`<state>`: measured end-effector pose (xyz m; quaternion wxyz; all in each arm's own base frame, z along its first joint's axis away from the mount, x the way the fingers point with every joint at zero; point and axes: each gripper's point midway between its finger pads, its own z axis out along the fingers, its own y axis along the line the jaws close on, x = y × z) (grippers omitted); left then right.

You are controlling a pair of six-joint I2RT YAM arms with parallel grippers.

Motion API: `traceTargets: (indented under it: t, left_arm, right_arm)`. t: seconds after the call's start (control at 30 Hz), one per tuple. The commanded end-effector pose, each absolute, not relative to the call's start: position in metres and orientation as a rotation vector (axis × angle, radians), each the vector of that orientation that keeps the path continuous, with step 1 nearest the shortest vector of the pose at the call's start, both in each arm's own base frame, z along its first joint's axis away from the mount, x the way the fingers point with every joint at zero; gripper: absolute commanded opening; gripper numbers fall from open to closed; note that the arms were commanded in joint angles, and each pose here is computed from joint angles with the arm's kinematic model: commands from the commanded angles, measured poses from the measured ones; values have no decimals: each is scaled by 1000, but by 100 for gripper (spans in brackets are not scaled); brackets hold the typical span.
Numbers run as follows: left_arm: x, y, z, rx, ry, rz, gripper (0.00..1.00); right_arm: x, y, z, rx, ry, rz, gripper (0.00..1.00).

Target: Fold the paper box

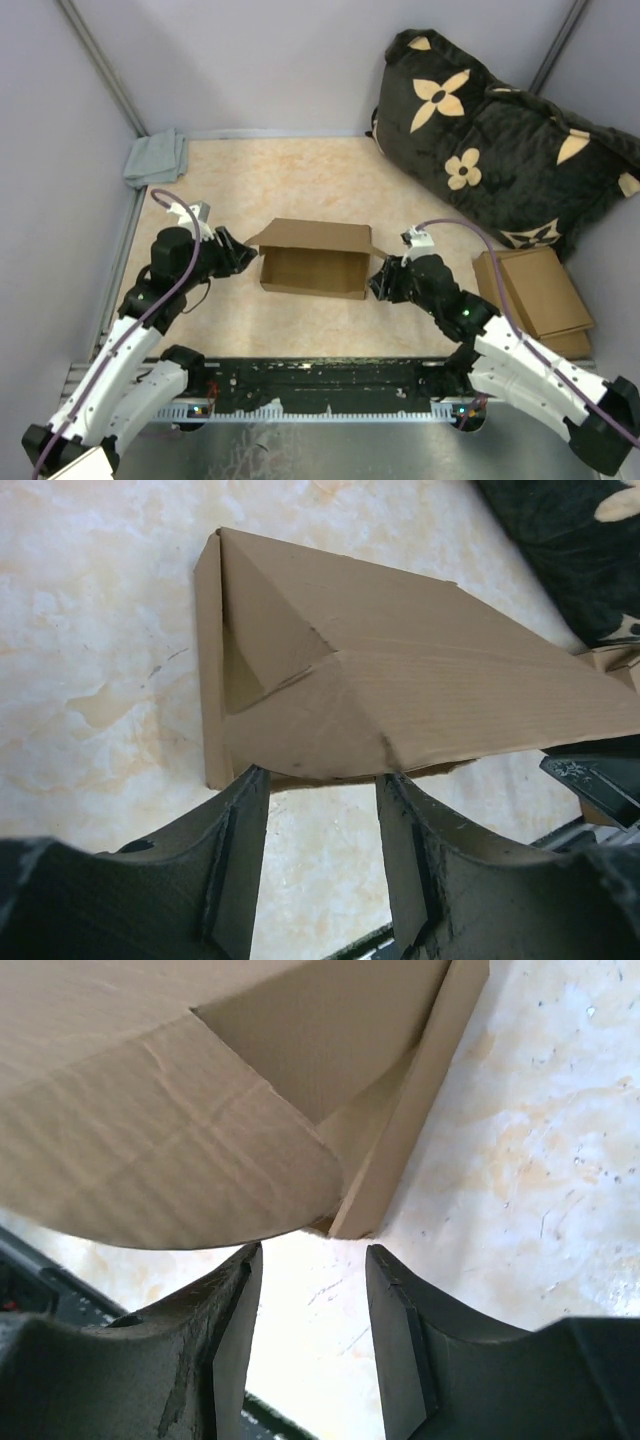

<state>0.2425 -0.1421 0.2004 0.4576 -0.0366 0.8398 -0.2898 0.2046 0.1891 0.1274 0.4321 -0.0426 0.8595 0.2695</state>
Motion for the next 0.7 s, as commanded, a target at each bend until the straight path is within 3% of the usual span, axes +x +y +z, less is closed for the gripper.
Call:
traceTargets:
  t: [0.0,0.33,0.4,0.43,0.53,0.67]
  left_arm:
    - [227,-142,224,-107,2041,-764,52]
    - [219,-126,284,-121,1882,-732,52]
    - [222,-121,295,-125,1843,-708,53]
    - [228,-121,292,-122,1836,-691,53]
    - [249,-129,264,-109,1909,-664,54]
    - [276,-151,212,-59,2078,-666,54]
  right_arm:
    - [183,185,135,-42,2179,752,47]
    - [187,146,197,116,2010,684,51]
    - [192,145,213,120,1983,667,59]
    - [197,146,217,123,1983,650,67]
    - [216,159,211,82,2040,573,80]
    - [247,178,182,31,2186,487,85]
